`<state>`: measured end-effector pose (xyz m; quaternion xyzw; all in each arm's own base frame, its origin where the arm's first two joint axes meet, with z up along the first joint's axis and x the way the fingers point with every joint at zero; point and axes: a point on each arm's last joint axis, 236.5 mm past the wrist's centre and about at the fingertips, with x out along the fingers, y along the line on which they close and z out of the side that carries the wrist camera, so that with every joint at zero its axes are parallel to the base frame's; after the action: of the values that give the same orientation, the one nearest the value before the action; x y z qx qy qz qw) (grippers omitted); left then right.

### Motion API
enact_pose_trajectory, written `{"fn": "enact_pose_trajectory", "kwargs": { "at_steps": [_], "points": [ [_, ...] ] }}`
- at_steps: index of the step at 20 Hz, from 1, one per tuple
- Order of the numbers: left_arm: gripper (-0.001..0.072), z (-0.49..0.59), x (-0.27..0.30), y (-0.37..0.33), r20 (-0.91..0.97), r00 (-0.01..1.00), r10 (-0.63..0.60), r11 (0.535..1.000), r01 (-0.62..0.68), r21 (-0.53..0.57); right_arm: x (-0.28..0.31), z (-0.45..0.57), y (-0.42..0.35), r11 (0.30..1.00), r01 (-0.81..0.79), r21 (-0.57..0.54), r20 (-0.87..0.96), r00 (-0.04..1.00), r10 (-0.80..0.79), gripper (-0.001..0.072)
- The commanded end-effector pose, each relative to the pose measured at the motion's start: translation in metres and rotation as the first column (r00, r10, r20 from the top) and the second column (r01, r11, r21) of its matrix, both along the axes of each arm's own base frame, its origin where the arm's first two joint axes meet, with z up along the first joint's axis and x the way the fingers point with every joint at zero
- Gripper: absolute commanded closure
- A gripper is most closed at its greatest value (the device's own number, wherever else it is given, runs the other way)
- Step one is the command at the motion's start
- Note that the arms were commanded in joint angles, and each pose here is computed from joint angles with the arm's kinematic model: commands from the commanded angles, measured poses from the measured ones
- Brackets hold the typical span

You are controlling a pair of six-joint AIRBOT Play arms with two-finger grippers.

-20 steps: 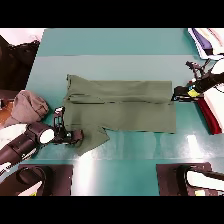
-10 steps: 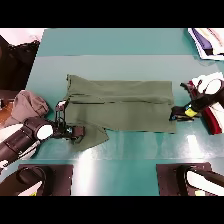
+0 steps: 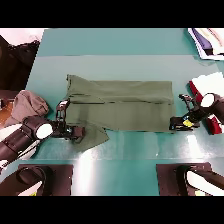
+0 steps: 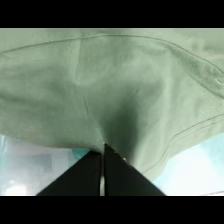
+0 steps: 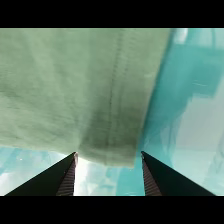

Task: Fold the shirts.

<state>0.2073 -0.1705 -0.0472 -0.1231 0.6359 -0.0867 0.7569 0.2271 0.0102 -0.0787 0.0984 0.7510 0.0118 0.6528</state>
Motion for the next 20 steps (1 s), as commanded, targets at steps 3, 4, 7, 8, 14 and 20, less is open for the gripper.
{"fn": "enact_pose_trajectory", "kwargs": {
  "at_steps": [3, 4, 7, 8, 14, 20],
  "points": [
    [0.0683, 0.0, 0.0, 0.0, 0.0, 1.0, -0.004, 1.0, 0.004, 0.001, 0.004, -0.004, -0.004, 1.0, 0.011, -0.018, 0.018, 1.0, -0.011, 0.0256],
    [0.0683, 0.0, 0.0, 0.0, 0.0, 1.0, -0.004, 1.0, 0.004, 0.001, 0.005, -0.005, 0.001, 1.0, 0.021, 0.004, 0.016, 1.0, -0.021, 0.026],
    [0.0683, 0.0, 0.0, 0.0, 0.001, 1.0, -0.006, 1.0, 0.006, 0.002, 0.005, -0.015, 0.012, 0.998, 0.044, 0.052, -0.019, 0.999, -0.043, 0.0545],
    [0.0683, 0.001, 0.0, 0.001, 0.005, 1.0, -0.013, 1.0, 0.013, 0.006, 0.003, -0.017, 0.013, 0.998, 0.03, 0.055, -0.03, 0.999, -0.029, 0.0689],
    [0.0684, 0.059, 0.02, 0.002, 0.081, 0.99, -0.115, 0.992, 0.11, 0.062, -0.013, 0.031, -0.012, 1.0, 0.002, -0.019, 0.054, 0.999, -0.001, 0.0692],
    [0.0685, 0.149, 0.04, -0.031, 0.285, 0.927, -0.242, 0.97, 0.239, 0.046, -0.023, 0.08, -0.035, 0.987, 0.162, -0.006, 0.219, 0.963, -0.157, 0.0692]
  ]
}}
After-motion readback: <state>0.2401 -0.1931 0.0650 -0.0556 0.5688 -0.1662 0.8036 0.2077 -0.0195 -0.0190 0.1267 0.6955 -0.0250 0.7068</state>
